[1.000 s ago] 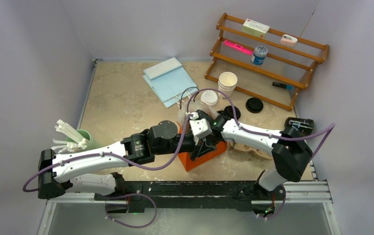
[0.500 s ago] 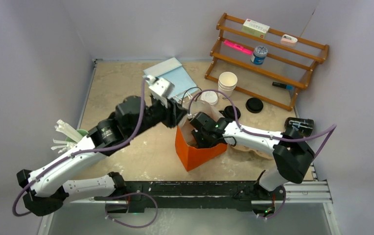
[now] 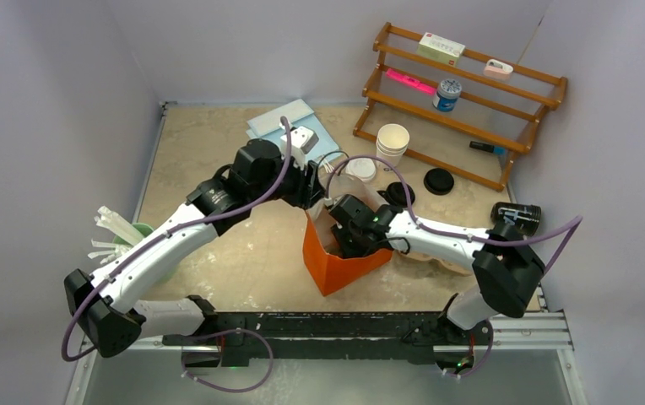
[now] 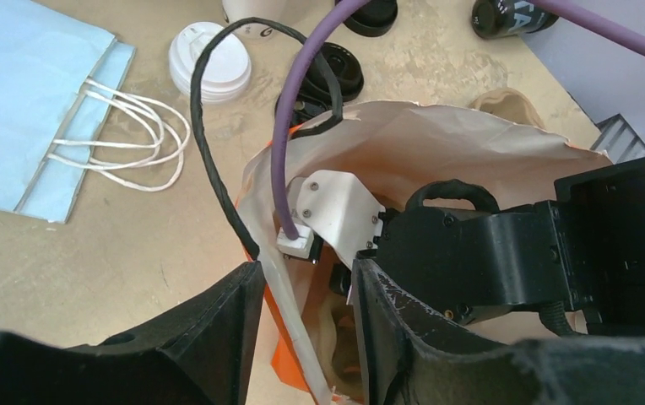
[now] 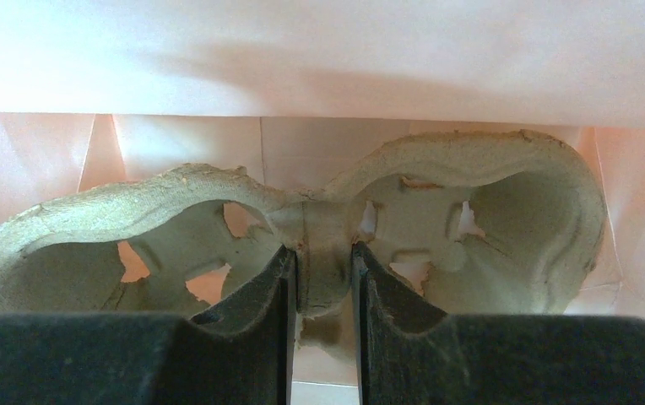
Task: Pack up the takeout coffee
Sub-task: Place the cup tray in the takeout bag.
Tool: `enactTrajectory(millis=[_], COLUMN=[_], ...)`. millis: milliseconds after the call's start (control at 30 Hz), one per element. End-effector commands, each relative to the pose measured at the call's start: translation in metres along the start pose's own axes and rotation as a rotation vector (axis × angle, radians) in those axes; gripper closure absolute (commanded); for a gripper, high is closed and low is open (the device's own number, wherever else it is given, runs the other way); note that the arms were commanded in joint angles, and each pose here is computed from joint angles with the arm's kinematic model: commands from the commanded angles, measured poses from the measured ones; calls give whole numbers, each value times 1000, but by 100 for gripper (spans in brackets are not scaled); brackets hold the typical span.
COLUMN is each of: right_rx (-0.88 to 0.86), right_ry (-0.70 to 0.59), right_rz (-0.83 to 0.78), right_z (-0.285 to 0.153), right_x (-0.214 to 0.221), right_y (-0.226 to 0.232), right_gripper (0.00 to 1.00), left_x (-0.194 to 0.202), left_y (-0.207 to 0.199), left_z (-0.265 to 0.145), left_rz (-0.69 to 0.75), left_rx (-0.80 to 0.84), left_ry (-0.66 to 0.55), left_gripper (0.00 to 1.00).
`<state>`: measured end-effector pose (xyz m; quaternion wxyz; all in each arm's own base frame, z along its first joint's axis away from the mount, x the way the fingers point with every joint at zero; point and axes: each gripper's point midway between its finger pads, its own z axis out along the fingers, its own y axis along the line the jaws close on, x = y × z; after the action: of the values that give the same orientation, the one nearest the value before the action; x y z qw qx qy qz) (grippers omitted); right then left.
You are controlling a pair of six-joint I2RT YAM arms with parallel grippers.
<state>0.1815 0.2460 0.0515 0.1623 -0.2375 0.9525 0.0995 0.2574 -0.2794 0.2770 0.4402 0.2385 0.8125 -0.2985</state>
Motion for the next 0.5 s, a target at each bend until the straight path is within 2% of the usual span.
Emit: enactTrajectory(millis=[0,200,300,367,467], right_rx=[-8,-13,-18,-15,-9], right_ry=[78,77,70,71,79], right_rz=[19,17,19,22,22], right_z=[-2,-4,-5,-5,-2], right_x=[24,26,27,28,32], right_y=[-2,-2,-2,-2,-4], right_gripper=[82,82,82,81,82], left_x=[-15,-8,-8,-11,-17], left_y=[1,18,20,17,14], left_z=[6,25,31,31,28], left_rz=[16,15,17,21,32], left_rx=[30,-29,-36,-24,-10], left_ry=[-36,2,8,3,-13], left_gripper=[57,70,84,97,100])
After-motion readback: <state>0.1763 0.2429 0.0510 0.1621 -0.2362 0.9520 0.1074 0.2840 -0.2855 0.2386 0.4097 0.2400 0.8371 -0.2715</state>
